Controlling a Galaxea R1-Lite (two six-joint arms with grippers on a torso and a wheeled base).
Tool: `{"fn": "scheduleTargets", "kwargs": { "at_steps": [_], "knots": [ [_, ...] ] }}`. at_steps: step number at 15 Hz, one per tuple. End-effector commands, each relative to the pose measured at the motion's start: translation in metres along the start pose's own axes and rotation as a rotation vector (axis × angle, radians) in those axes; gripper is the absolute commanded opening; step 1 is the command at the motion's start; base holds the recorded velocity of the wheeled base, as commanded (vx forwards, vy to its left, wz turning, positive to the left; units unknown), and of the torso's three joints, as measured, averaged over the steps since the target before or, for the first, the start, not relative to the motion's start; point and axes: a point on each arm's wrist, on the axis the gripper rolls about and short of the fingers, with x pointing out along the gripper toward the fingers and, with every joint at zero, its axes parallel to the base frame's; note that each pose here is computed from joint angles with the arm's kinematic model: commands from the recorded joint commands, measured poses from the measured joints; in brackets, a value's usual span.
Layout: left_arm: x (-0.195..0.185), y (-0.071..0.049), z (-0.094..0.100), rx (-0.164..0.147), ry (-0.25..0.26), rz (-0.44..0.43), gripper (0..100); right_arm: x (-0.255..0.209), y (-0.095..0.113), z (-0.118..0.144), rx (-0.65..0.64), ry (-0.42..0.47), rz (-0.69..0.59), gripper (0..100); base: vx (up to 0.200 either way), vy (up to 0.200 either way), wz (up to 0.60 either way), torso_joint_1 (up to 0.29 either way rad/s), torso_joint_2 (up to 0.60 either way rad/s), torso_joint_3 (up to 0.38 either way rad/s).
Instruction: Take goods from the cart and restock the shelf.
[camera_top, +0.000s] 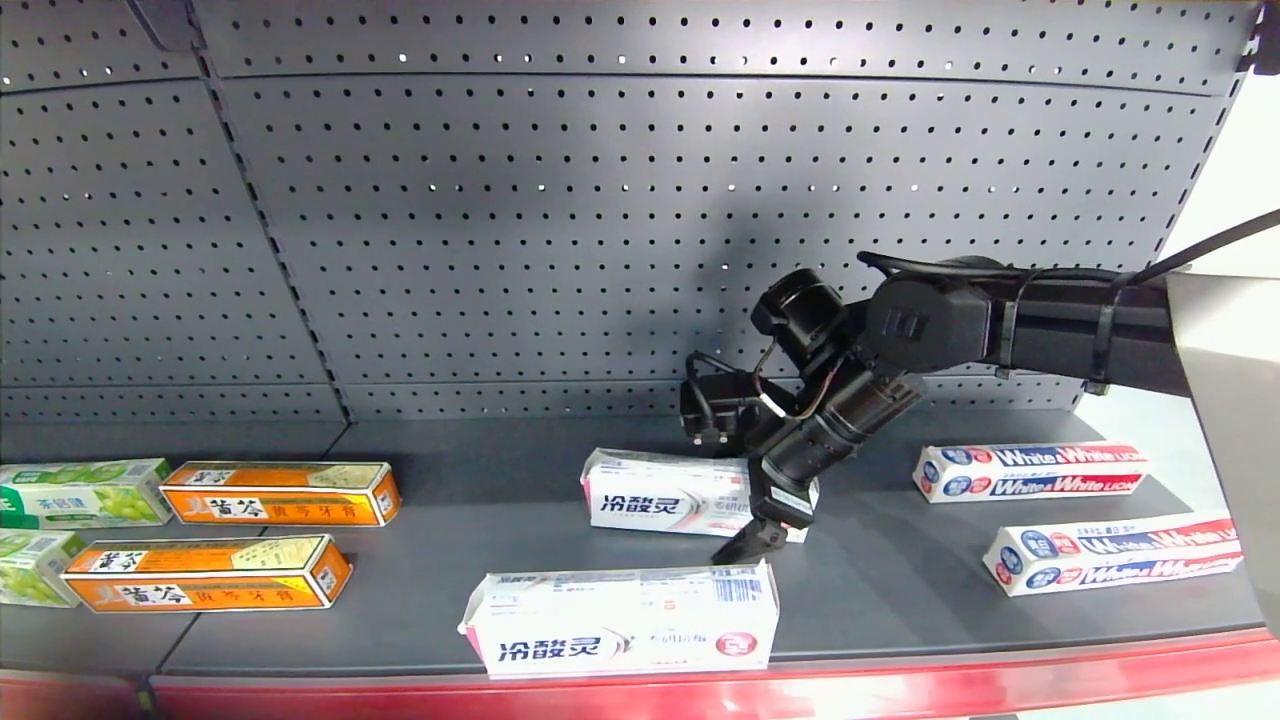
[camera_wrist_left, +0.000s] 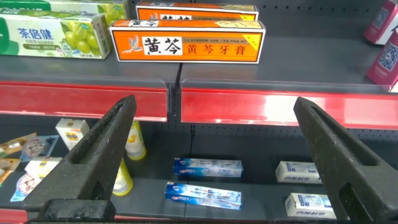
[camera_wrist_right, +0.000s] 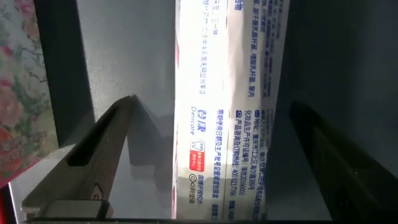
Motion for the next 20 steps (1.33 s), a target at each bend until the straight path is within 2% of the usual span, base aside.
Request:
{"fn": "scheduleTargets", "kwargs": {
  "at_steps": [1,7,9,11,20],
  "knots": [
    [0.0,0.0,0.0,0.0,0.0,0.0,100,-0.007,0.002,0.002,-0.003,-0.007,-0.005,100,0.0,0.0,0.0,0.0,0.0,0.0],
    [0.0,0.0,0.0,0.0,-0.001,0.002,100,-0.036,0.008,-0.001,0.016,0.006,0.005,100,0.0,0.0,0.0,0.0,0.0,0.0],
    [0.0,0.0,0.0,0.0,0.0,0.0,100,-0.044,0.009,0.001,0.011,-0.01,-0.005,100,0.0,0.0,0.0,0.0,0.0,0.0],
    [0.0,0.0,0.0,0.0,-0.001,0.002,100,-0.07,0.013,0.008,-0.022,-0.07,-0.05,100,0.0,0.0,0.0,0.0,0.0,0.0],
    [0.0,0.0,0.0,0.0,0.0,0.0,100,-0.104,0.032,-0.026,0.009,-0.081,-0.11,100,0.0,0.0,0.0,0.0,0.0,0.0]
  ]
}}
